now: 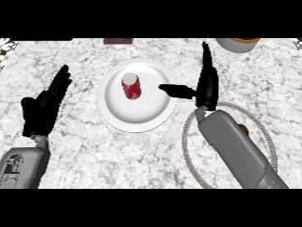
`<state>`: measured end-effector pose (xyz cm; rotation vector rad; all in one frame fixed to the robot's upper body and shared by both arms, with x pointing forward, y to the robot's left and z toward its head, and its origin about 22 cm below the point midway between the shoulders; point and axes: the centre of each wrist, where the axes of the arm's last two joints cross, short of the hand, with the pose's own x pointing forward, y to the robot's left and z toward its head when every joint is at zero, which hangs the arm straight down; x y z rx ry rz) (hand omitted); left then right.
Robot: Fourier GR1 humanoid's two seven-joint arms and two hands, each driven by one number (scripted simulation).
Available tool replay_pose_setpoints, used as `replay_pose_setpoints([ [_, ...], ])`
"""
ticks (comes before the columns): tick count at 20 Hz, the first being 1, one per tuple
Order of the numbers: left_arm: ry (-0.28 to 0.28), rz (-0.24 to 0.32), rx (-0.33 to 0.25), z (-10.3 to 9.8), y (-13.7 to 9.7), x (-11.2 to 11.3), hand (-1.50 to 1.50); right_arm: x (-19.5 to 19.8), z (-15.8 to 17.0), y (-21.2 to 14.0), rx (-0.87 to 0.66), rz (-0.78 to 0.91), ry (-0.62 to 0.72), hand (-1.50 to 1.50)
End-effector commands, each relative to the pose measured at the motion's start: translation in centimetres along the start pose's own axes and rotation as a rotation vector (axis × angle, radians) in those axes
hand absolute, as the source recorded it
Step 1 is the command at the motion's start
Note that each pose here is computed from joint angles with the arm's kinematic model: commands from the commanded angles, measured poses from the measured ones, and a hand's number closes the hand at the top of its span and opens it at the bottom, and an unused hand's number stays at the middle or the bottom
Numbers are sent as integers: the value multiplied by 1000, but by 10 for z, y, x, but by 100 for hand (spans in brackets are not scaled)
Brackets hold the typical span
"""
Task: Pick the can from the placemat and place it in the plate
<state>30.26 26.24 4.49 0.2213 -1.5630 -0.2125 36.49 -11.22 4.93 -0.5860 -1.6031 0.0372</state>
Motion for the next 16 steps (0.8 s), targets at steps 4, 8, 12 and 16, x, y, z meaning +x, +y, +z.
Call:
replay_pose_setpoints([
  [4,2,-16,7,-3,-11,-1,0,-34,25,-81,25,-30,-24,-150],
  [8,3,-9,-3,3,2,-2,0,-37,6,-111,37,20,-3,-150],
  [12,8,-3,-2,-14,-3,-8,0,-90,14,-131,21,-25,-5,-150],
  [16,9,10,-9,-1,-5,-9,0,-84,4,-144,21,-15,22,-150],
])
